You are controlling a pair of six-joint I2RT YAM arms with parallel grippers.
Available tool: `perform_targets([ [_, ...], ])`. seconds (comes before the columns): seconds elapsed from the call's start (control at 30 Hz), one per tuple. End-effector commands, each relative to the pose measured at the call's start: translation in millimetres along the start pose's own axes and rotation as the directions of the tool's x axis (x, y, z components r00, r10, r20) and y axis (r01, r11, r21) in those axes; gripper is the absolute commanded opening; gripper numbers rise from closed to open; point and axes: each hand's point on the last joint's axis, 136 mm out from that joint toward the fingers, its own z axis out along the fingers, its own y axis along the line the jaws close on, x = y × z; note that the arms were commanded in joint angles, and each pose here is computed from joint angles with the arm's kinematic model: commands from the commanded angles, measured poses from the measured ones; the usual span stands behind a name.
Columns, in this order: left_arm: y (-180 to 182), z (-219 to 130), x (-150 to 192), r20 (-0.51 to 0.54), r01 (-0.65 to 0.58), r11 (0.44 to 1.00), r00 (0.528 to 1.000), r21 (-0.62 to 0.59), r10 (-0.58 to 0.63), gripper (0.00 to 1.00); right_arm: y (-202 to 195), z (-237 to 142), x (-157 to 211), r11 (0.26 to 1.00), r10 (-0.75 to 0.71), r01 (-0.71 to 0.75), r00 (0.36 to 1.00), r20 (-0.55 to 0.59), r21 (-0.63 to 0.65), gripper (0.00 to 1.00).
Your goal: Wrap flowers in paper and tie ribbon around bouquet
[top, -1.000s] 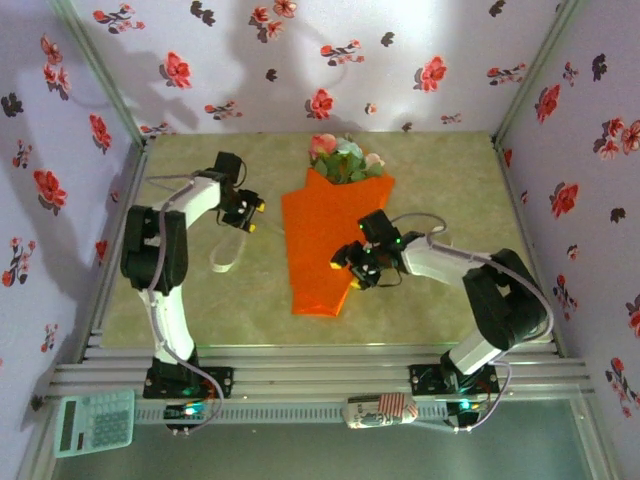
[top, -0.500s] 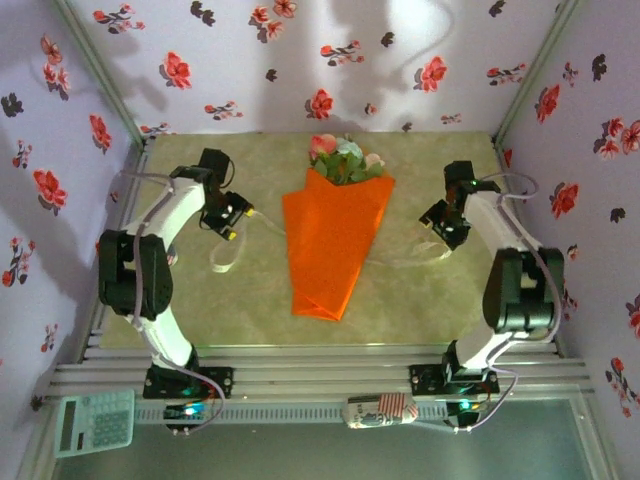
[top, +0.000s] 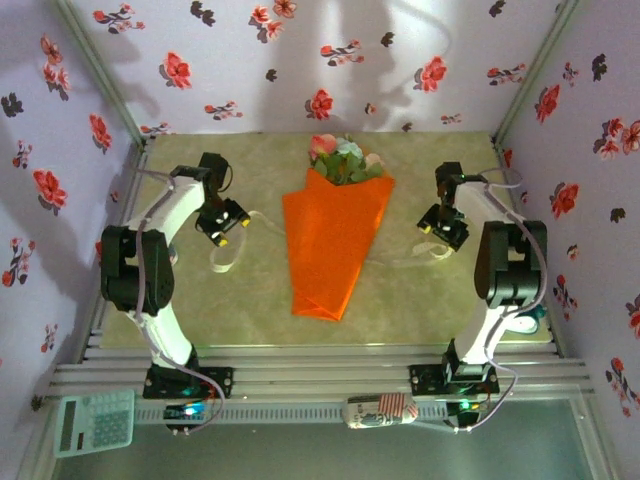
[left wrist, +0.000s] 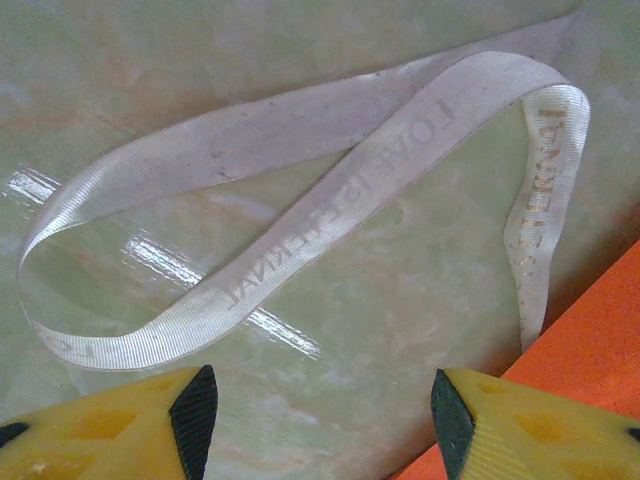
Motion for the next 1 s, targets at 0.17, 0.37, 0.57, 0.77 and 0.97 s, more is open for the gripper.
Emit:
perform_targets([
  [0.17, 3, 0, 1, -0.017, -0.016, 1.000, 1.000, -0.012, 0.016, 0.61, -18, 12, 24, 1.000, 0.028, -0.028, 0.999, -0.044, 0.014, 0.83],
  [0.37, -1, -1, 0, -0.023, -0.020, 1.000, 1.000, 0.000, 0.020, 0.61, -2, 34, 20, 0.996, 0.082, -0.085, 0.995, -0.056, -0.039, 0.81],
  [0.57, -1, -5, 1, -0.023, -0.018, 1.000, 1.000, 0.007, 0.019, 0.59, -6, 46, 9, 0.992, 0.126, -0.126, 0.992, -0.026, 0.015, 0.32],
  [0.77, 8, -18, -5, 0.029, -0.019, 1.000, 0.999, -0.009, 0.019, 0.57, 20, -30, -18, 0.989, 0.103, -0.071, 0.959, 0.265, -0.127, 0.00],
  [0.97, 26, -15, -10, 0.042, 0.021, 0.999, 0.999, -0.041, -0.019, 0.57, 115, -120, 19, 0.917, -0.107, 0.269, 0.878, 0.467, -0.296, 0.00],
])
